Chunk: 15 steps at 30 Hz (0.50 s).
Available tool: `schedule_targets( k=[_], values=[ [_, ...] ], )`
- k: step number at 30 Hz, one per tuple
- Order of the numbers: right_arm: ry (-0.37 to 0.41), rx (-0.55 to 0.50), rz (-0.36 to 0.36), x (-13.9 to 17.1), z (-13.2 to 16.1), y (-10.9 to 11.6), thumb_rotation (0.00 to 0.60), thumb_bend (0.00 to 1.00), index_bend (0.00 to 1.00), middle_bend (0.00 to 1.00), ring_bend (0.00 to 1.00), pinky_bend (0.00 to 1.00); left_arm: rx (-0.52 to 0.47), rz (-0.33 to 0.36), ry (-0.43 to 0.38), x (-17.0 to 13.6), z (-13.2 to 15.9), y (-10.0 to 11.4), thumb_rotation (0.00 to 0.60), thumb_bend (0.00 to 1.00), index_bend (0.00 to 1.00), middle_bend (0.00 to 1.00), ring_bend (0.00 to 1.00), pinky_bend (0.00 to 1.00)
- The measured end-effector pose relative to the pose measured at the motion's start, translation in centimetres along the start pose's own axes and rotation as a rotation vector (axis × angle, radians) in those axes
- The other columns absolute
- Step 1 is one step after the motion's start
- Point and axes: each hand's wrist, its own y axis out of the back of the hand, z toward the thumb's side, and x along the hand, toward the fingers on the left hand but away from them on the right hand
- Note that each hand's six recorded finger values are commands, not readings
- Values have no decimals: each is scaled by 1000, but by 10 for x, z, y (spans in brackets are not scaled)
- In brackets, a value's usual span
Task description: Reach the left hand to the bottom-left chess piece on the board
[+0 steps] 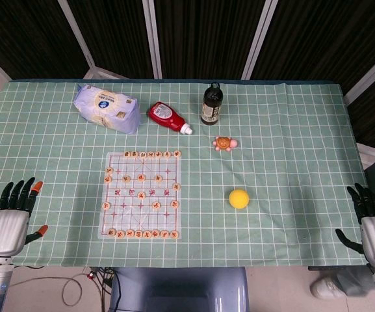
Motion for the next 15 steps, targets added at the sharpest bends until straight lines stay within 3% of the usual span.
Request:
schedule_targets(
  k=[15],
  values=[
    [-3,-1,5,0,0,0,600,271,0,0,0,0,-1,-9,-1,-1,1,-1,600,8,0,0,0,0]
  ],
)
